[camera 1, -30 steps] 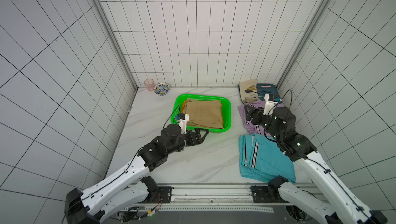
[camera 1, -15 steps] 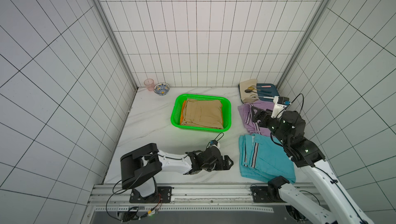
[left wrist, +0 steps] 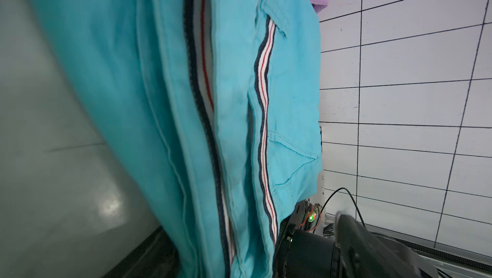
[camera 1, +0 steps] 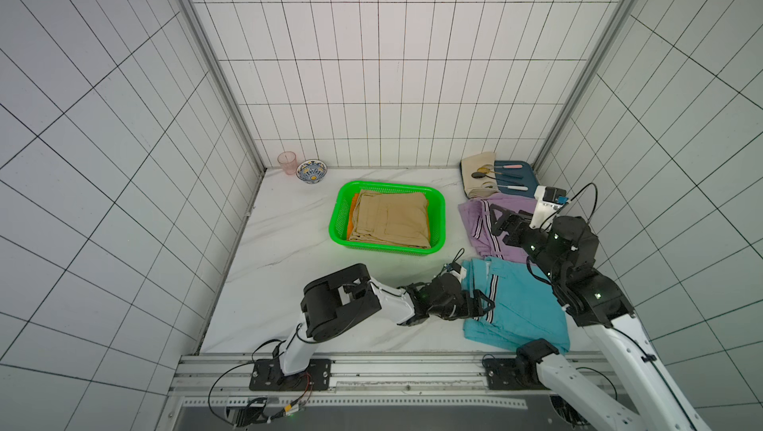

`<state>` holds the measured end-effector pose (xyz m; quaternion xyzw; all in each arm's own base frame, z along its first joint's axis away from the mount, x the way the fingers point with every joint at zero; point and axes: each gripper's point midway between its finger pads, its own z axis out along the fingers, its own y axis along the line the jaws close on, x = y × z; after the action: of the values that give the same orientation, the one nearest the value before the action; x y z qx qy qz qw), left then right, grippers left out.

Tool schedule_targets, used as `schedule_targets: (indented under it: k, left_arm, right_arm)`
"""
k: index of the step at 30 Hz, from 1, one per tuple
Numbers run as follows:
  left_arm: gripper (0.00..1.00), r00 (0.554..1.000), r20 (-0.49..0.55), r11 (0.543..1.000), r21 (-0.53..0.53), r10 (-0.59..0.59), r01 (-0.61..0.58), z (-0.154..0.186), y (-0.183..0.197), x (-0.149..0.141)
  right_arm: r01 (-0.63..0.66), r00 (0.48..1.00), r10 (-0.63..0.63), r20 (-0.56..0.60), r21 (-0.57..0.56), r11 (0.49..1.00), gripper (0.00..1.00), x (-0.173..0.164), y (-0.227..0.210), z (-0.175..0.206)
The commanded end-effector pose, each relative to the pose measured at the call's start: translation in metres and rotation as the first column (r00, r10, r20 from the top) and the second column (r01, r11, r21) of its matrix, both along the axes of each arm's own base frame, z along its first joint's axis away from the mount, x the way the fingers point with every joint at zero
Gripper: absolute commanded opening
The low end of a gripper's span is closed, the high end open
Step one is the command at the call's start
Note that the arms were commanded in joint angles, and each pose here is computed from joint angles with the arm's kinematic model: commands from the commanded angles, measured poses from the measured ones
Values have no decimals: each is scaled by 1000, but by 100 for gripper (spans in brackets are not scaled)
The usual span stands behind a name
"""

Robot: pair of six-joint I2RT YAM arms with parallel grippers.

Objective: Put the folded long pants in the basket
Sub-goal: Move the long pant to the center of the board, then pick up the long pant at the center of the board.

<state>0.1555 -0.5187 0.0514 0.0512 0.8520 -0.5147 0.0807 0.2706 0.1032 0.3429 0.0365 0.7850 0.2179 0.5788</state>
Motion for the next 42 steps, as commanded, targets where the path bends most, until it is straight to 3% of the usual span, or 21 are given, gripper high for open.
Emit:
schedule_targets:
  k: [1, 3, 6, 7, 15, 18, 25, 31, 35, 42]
  left_arm:
    - [81, 994, -110, 943, 331, 17, 21, -103, 50, -20]
    - [57, 995, -94, 942, 335, 20, 13, -103, 51, -18]
    - [7, 997, -74, 942, 336, 17, 9, -99, 53, -14]
    - [0, 997, -69, 943, 334, 18, 6, -97, 56, -12]
    - [0, 992, -30, 948, 299, 123, -108, -55, 134, 12]
    - [0, 986, 7, 924, 346, 169, -161, -35, 176, 16]
    - [0, 970, 50, 853, 467, 236, -232, -8, 262, 19]
    - [0, 946, 93, 823, 473, 311, -316, 11, 321, 21]
    - [0, 932, 121, 808, 468, 343, -358, 17, 344, 21]
    - [0, 920, 150, 780, 492, 361, -386, 19, 364, 19]
  right_arm:
    - [2, 1000, -2, -5, 9, 1000, 91, -1, -2, 1]
    - [-1, 1000, 1, -18, 12, 1000, 91, 1, -1, -2]
    - [-7, 1000, 7, -26, 16, 1000, 91, 3, 1, -3]
    - [-5, 1000, 5, -28, 17, 1000, 91, 3, 1, -4]
    - [-2, 999, 3, -36, 38, 999, 90, 5, 1, -10]
    - [-5, 998, 9, -61, 66, 998, 89, 8, 5, -22]
    - [-74, 976, 125, -180, 266, 961, 80, 9, 35, -109]
    - [-41, 930, 139, -340, 281, 959, 79, 1, 40, -177]
    - [-60, 868, 202, -453, 308, 949, 80, -8, 52, -217]
    - [-155, 687, 393, -611, 406, 901, 79, -26, 96, -277]
